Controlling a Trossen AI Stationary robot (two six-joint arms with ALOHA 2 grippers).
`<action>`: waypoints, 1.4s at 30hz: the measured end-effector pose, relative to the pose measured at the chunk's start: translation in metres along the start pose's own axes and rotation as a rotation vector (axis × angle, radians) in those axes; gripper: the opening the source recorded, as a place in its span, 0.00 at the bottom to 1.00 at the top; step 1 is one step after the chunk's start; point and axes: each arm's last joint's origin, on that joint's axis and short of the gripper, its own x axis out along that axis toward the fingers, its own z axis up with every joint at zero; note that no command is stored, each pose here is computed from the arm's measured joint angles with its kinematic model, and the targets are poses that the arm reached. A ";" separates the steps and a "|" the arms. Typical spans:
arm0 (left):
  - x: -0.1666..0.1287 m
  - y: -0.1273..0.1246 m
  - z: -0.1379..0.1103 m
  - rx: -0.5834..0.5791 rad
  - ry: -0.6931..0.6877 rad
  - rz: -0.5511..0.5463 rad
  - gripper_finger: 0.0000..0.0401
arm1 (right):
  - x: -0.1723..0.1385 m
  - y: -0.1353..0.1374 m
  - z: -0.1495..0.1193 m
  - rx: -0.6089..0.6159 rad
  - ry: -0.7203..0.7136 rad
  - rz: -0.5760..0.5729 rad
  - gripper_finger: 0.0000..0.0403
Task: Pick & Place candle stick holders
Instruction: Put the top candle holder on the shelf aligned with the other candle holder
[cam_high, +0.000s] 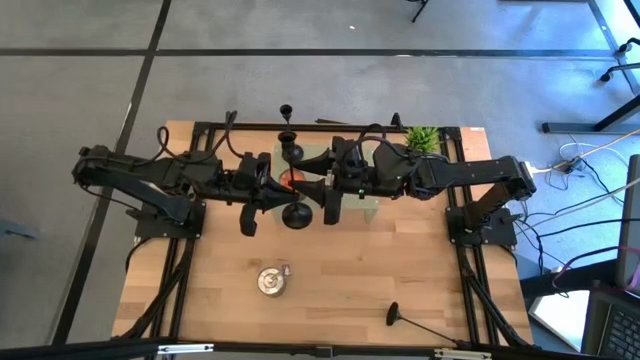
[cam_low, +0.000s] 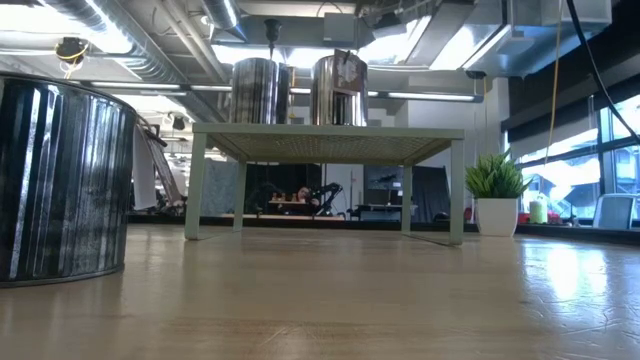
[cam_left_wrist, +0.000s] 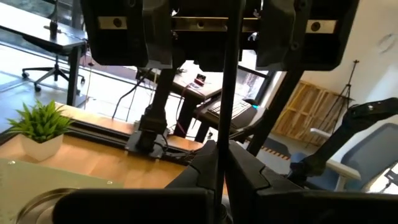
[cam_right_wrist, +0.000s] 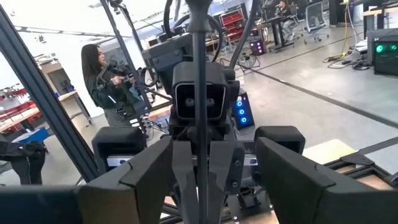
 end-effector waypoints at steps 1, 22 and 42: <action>0.000 0.000 0.000 0.000 0.001 0.000 0.02 | 0.000 0.000 0.000 0.003 0.000 0.000 0.57; 0.003 0.002 0.003 -0.013 -0.029 -0.020 0.02 | 0.003 -0.002 -0.002 0.051 0.022 0.025 0.31; 0.003 0.002 0.003 -0.022 -0.027 -0.007 0.02 | 0.011 -0.002 -0.011 0.065 0.052 0.058 0.20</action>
